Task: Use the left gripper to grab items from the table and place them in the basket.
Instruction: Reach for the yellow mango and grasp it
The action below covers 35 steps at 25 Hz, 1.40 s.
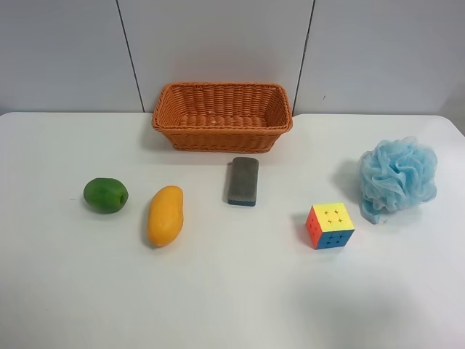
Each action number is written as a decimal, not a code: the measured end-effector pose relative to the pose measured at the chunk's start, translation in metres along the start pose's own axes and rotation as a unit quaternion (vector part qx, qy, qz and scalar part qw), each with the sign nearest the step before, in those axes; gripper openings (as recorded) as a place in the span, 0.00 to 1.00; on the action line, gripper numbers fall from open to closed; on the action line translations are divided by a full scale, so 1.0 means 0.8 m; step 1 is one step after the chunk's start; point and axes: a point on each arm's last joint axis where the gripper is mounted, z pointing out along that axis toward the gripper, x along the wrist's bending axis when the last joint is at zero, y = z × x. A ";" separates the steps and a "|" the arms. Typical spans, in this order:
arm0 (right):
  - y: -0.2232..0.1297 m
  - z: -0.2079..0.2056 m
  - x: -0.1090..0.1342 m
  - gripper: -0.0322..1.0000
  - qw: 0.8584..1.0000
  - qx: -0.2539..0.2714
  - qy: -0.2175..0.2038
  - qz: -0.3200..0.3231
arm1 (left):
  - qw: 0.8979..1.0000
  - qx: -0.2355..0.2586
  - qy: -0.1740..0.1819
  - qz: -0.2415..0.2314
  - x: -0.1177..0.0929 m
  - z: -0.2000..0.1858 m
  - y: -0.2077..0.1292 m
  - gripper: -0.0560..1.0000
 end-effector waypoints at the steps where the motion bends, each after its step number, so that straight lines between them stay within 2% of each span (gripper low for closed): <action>1: 0.000 0.000 0.000 0.99 1.000 0.000 0.000 0.000 | 1.000 0.000 0.000 0.000 0.000 0.000 0.000 0.99; 28: 0.000 0.000 0.000 0.99 1.000 0.000 0.000 0.000 | 1.000 0.000 0.000 0.000 0.000 0.000 0.000 0.99; 32: 0.000 0.000 0.000 0.99 1.000 0.000 0.000 0.000 | 1.000 -0.004 0.000 0.000 -0.001 -0.010 0.015 0.99; 35: 0.000 0.000 0.000 0.99 1.000 0.000 0.000 0.000 | 0.999 0.043 0.006 0.001 -0.003 -0.009 0.040 0.99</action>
